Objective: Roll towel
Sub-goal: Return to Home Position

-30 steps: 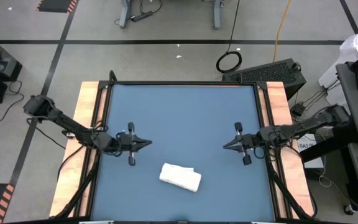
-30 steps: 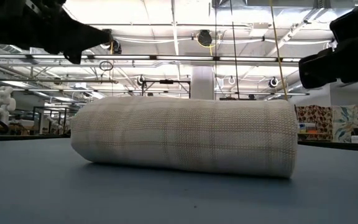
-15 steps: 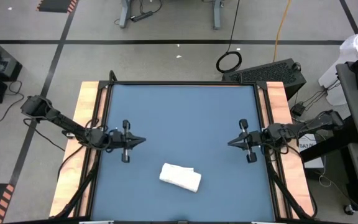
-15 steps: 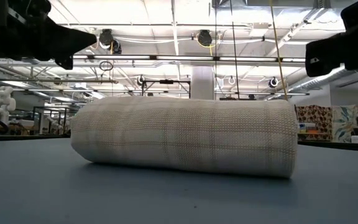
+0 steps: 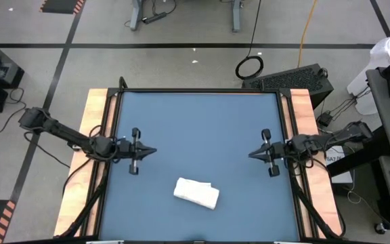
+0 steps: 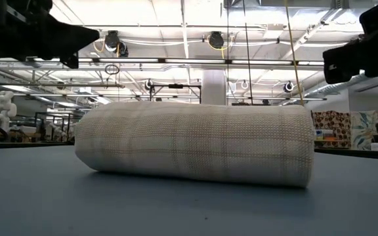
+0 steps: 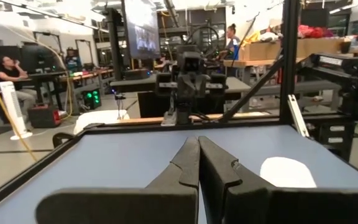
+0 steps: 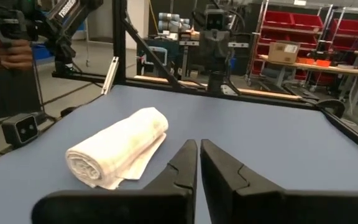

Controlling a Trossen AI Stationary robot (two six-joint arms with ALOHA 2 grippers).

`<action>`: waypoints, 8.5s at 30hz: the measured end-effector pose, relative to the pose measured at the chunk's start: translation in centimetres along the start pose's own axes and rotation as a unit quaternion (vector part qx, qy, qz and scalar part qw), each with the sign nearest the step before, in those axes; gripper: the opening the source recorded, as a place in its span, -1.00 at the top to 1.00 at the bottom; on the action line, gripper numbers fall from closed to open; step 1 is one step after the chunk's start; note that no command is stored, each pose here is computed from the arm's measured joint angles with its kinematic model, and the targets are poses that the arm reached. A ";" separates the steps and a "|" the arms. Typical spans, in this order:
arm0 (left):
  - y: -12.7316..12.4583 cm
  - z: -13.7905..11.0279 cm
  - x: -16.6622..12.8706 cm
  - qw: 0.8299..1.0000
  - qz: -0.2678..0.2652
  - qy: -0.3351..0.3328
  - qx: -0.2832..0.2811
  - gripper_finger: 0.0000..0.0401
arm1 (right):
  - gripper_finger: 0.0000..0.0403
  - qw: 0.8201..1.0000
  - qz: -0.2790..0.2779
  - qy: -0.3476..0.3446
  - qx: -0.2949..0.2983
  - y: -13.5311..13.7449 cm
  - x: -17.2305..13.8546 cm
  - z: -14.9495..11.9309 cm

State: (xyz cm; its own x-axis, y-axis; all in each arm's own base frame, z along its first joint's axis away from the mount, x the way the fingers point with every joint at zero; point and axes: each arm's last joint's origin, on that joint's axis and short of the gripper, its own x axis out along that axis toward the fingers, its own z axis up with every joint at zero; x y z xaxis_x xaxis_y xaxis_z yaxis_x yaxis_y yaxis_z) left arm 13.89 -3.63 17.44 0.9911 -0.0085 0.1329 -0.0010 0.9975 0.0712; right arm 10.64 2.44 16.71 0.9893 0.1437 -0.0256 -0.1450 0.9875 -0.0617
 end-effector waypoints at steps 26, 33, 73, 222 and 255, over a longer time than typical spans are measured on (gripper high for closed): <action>0.6 0.5 -3.9 0.999 -0.011 0.030 -0.008 1.00 | 0.99 0.999 -0.039 -0.029 -0.020 -1.2 -1.2 0.3; 0.8 0.4 -4.8 0.999 -0.018 0.030 -0.019 1.00 | 0.99 0.999 -0.035 -0.028 -0.029 -1.2 -1.2 0.3; 2.2 0.0 -4.4 0.999 0.018 0.043 0.016 1.00 | 1.00 0.999 -0.042 -0.027 -0.013 -1.4 -1.2 0.2; 3.7 -0.4 -4.2 0.998 0.012 0.053 -0.032 0.97 | 0.98 0.998 -0.044 -0.022 -0.028 -2.2 -1.2 0.1; 3.7 -0.4 -4.2 0.998 0.011 0.053 -0.031 0.97 | 0.98 0.998 -0.044 -0.022 -0.028 -2.2 -1.2 0.1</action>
State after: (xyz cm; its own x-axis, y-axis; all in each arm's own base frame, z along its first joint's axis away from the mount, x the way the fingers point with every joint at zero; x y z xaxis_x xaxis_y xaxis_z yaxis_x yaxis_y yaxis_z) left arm 9.74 0.11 16.74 0.9994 0.0183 0.0289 -0.0185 0.9998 0.0067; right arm 9.75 0.08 17.00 0.9978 0.0610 0.0268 -0.0574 0.9913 -0.1181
